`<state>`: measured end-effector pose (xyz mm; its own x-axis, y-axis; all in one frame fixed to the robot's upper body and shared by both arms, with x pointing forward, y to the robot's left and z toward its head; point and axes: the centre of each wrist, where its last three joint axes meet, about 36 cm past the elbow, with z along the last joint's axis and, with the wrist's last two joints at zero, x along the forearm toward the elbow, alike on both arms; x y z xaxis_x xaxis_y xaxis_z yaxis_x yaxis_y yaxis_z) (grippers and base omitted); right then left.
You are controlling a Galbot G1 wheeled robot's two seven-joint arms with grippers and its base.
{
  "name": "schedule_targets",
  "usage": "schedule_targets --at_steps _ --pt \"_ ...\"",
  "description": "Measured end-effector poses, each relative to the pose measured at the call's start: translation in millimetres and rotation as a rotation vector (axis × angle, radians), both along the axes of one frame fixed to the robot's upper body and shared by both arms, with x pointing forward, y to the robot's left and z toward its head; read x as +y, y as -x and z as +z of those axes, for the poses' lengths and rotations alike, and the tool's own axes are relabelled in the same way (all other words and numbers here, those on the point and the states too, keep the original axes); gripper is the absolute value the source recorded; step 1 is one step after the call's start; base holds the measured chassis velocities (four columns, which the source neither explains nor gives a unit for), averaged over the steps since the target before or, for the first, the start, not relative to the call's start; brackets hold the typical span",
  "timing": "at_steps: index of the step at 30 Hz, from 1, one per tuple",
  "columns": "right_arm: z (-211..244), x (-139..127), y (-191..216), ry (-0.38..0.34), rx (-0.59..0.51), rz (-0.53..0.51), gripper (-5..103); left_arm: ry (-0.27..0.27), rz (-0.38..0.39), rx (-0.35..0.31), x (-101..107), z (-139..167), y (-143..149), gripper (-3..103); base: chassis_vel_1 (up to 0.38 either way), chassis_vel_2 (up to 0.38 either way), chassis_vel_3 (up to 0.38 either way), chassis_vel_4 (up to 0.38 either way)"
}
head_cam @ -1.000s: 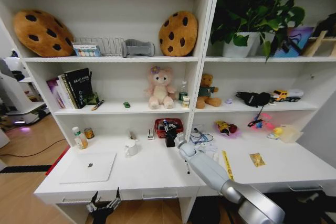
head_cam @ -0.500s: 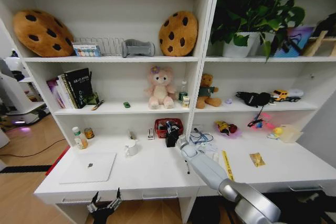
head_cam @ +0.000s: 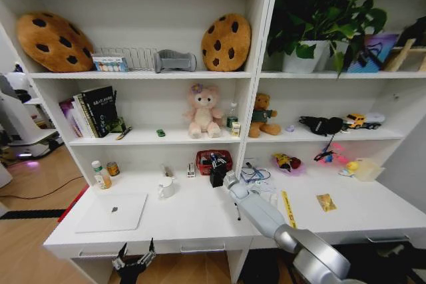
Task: Organize the objects on the table.
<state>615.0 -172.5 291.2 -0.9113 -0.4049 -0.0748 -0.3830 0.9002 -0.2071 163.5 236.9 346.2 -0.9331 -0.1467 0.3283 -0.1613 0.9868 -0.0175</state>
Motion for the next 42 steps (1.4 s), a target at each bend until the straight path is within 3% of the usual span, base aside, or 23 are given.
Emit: schedule_targets --at_steps 1,4,9,11,15,16,19,21,26,28,32,34,35,42 --pt "0 0 0 0.000 0.000 0.000 20 0.000 0.000 0.000 0 0 0 100 0.000 0.000 0.000 0.000" --pt "2 2 2 -0.010 0.000 0.003 37 0.003 0.003 0.000 0 0 0 100 0.000 0.000 0.000 0.000" --pt "4 2 3 -0.015 -0.003 0.002 52 0.003 0.004 -0.001 0 0 0 100 0.000 0.000 0.000 0.000" --pt "9 3 5 -0.037 -0.014 0.007 64 0.003 0.005 -0.001 0 0 0 100 0.000 0.000 0.000 0.000" --pt "20 5 14 -0.075 -0.018 0.021 70 0.004 0.003 0.000 0 0 0 100 0.000 0.000 0.000 0.000" --pt "27 6 20 -0.092 -0.023 0.029 80 0.007 0.002 0.001 -2 -1 0 100 0.000 0.000 0.000 0.000" --pt "43 10 31 -0.119 -0.044 0.055 86 0.012 -0.001 0.003 -4 -1 0 100 0.000 0.000 0.000 0.000" --pt "62 9 45 -0.143 -0.060 0.092 96 0.017 -0.003 0.004 -6 -2 0 100 0.000 0.000 0.000 0.000" --pt "84 -2 66 -0.163 -0.046 0.126 99 0.016 -0.002 0.003 -6 -1 0 100 0.000 0.000 0.000 0.000" --pt "116 -20 119 -0.215 0.062 0.122 100 0.005 0.006 -0.003 -2 2 0 100 0.000 0.000 0.000 0.000" --pt "126 -25 162 -0.246 0.165 0.096 100 0.002 0.010 -0.009 0 3 -1 100 0.000 0.000 0.000 0.000" --pt "135 -31 211 -0.284 0.305 0.034 100 0.003 0.010 -0.017 -1 4 -3 100 0.000 0.000 0.000 0.000" --pt "145 -38 243 -0.318 0.400 -0.063 100 0.007 0.002 -0.026 -4 7 -4 100 0.000 0.000 0.000 0.000" --pt "133 -55 255 -0.299 0.545 -0.258 100 -0.001 0.000 -0.030 -6 10 -1 100 0.000 0.000 0.000 0.000"
